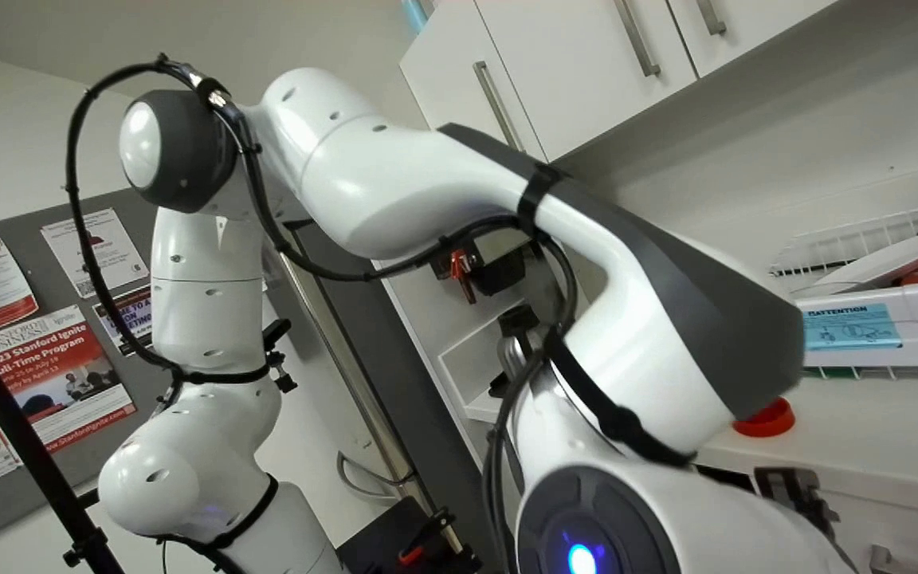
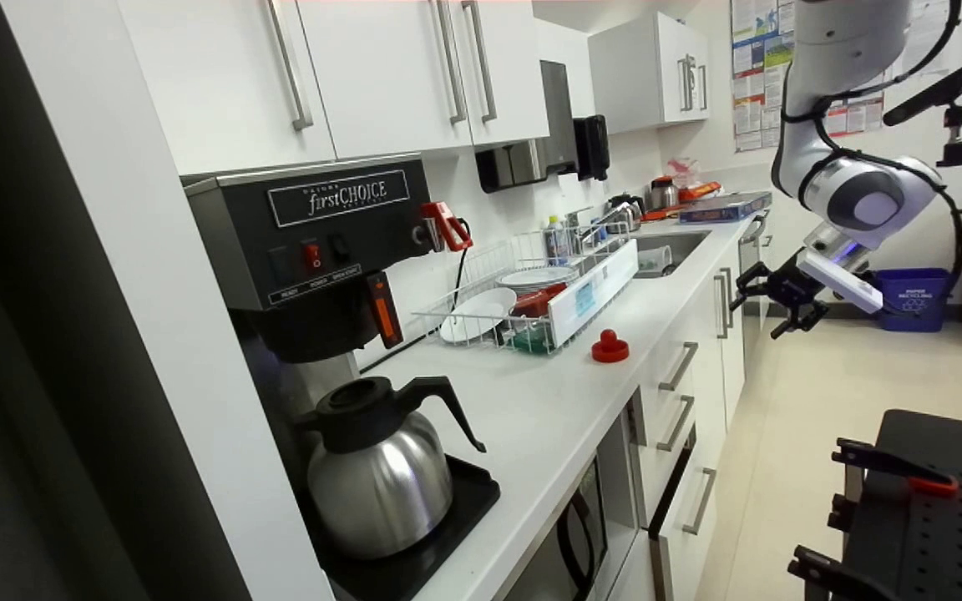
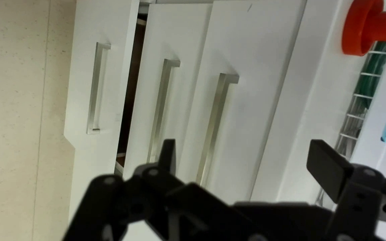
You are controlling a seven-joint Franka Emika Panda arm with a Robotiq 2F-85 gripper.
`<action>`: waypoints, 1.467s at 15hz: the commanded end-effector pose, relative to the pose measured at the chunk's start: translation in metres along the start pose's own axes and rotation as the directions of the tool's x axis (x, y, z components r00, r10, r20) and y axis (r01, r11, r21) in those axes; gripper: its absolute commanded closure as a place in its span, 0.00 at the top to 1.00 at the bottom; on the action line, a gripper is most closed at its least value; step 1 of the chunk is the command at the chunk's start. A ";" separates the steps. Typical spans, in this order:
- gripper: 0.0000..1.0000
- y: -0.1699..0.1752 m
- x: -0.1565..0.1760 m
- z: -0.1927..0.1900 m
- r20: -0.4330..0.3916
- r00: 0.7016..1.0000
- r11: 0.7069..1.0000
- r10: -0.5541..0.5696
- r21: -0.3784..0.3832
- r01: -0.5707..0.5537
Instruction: Open the first top drawer
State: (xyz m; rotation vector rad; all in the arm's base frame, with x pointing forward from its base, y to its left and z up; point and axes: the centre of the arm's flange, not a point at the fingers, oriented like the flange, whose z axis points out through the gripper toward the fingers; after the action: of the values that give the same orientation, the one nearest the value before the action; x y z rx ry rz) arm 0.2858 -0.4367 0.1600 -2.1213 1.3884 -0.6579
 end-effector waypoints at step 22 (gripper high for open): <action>1.00 0.115 -0.017 0.081 -0.149 0.985 0.891 0.082 0.454 -0.005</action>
State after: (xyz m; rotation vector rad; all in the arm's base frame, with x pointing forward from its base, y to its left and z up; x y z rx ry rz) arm 0.2470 -0.4435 0.0496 -1.7952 1.2651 -1.0072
